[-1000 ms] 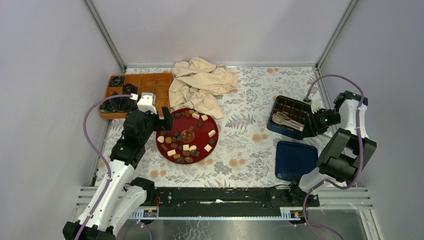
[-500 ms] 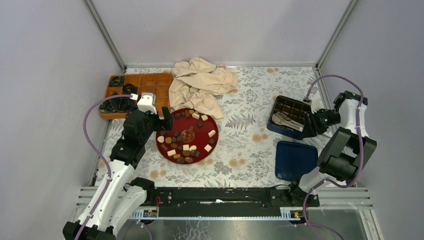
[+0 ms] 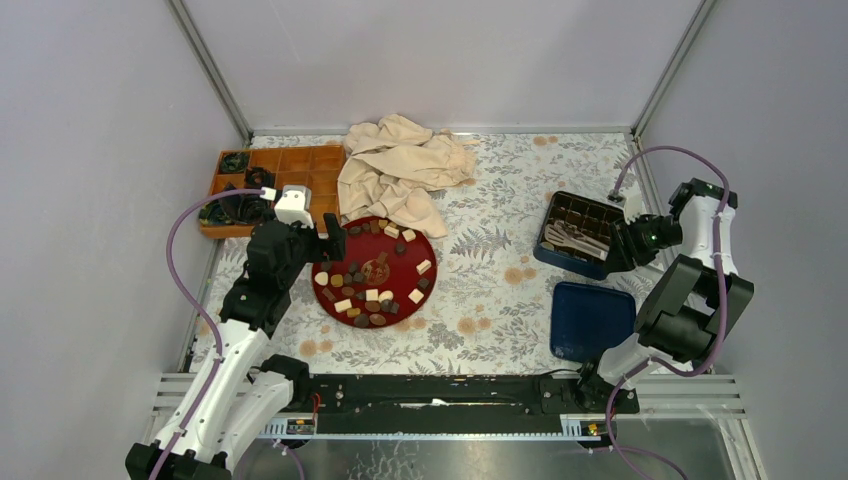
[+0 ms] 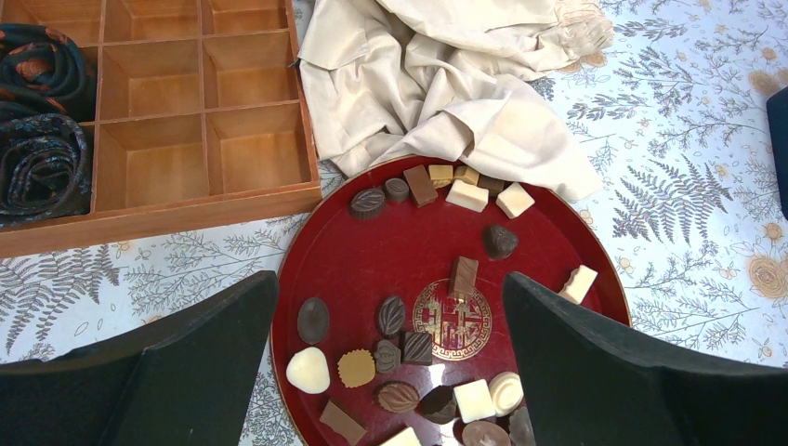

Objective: Pack the chocolate
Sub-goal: Place the fake chocolate in the packing box, then adjust the fake chocolate on the plate.

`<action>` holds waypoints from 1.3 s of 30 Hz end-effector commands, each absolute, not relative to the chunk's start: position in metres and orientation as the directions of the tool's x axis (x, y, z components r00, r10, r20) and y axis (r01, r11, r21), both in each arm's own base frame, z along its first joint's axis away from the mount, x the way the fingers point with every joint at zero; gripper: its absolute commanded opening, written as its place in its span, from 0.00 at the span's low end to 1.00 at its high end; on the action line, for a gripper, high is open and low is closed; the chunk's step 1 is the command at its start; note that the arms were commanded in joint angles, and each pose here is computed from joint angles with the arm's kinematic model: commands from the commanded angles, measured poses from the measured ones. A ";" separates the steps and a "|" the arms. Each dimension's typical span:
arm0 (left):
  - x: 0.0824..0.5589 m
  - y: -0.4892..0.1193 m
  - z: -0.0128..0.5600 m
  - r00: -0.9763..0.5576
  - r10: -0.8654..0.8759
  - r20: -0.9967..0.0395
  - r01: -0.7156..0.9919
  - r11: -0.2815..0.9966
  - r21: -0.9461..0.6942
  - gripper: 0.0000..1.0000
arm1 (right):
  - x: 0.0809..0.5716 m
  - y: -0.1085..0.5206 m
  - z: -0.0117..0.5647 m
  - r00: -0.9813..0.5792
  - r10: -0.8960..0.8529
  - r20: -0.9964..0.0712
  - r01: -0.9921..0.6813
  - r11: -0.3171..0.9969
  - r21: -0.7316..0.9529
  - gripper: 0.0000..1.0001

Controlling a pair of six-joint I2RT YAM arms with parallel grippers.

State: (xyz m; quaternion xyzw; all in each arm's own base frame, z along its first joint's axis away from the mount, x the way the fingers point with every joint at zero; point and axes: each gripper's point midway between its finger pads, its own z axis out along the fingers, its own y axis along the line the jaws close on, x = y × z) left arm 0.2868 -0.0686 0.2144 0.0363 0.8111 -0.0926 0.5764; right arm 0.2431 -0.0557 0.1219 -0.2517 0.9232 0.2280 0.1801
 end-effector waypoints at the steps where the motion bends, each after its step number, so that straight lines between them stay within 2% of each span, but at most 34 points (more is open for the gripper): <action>1: 0.291 -0.067 0.226 -0.278 -0.054 -0.959 0.169 0.980 -0.104 0.98 | 0.249 -0.051 0.141 -0.790 -0.367 -0.491 -0.559 0.760 0.332 0.43; 20: 0.292 -0.068 0.224 -0.284 -0.052 -0.958 0.171 0.980 -0.104 0.98 | 0.256 0.028 0.200 -0.575 -0.301 -0.761 -0.756 0.552 0.353 0.42; 30: 0.292 -0.067 0.225 -0.284 -0.052 -0.958 0.169 0.980 -0.103 0.98 | 0.262 0.107 0.189 -0.482 -0.425 -0.766 -0.857 0.412 0.311 0.42; 39: 0.292 -0.066 0.224 -0.283 -0.051 -0.958 0.160 0.982 -0.099 0.98 | 0.269 0.188 0.154 -0.314 -0.687 -0.655 -0.947 0.272 0.168 0.42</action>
